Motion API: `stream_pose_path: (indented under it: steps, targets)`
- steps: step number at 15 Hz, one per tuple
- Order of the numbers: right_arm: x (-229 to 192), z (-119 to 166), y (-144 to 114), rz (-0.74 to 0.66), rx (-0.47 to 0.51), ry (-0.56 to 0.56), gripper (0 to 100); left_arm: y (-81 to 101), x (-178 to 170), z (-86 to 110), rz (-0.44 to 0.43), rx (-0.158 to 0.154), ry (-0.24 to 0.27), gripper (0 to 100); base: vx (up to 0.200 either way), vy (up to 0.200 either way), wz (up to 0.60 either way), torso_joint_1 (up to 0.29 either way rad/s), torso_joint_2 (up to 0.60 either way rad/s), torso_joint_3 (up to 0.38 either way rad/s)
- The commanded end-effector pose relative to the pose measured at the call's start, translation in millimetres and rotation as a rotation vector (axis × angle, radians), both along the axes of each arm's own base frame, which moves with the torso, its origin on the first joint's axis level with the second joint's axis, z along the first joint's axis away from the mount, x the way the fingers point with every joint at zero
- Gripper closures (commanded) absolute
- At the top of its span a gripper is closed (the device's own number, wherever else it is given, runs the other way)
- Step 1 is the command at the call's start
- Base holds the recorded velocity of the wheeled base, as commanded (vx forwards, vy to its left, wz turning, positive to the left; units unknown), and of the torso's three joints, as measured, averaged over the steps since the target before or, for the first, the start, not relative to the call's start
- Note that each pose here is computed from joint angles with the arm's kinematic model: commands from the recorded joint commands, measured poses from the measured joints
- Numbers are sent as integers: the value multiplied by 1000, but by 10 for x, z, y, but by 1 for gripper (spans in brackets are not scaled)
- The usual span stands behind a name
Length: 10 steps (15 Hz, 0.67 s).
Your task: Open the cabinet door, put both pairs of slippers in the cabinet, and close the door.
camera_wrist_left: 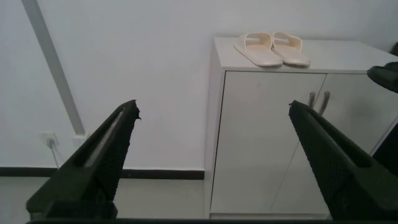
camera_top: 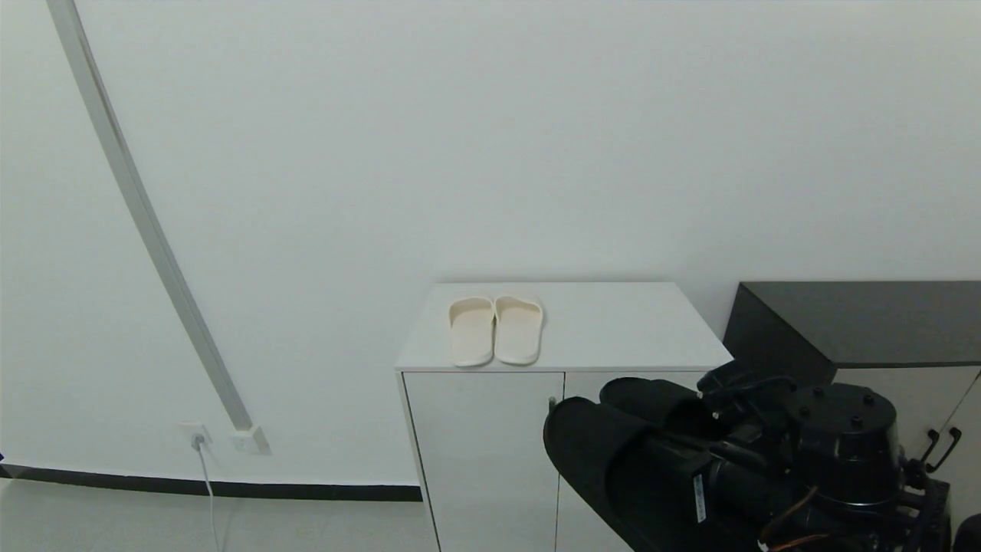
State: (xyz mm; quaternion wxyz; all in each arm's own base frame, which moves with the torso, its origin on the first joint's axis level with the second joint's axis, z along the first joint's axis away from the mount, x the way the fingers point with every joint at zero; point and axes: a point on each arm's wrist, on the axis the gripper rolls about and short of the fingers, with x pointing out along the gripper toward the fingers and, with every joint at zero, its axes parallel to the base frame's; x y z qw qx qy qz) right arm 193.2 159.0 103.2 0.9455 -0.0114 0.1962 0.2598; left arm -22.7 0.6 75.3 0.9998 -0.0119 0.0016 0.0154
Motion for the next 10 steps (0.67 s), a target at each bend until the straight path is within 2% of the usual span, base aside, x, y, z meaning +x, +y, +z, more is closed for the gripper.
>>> stream_pose_path:
  steps: [1, 10]
  targets:
    - [-3, -10, 3, 0, -3, 3, 100, 0, 0, 0, 1, -1, -1, 0, 0, 0, 0, -154, 364, 188]
    - [-30, -24, 23, 9, -9, 6, 100, 0, 0, 0, 1, -1, -1, 0, 0, 0, 0, -163, 379, 210]
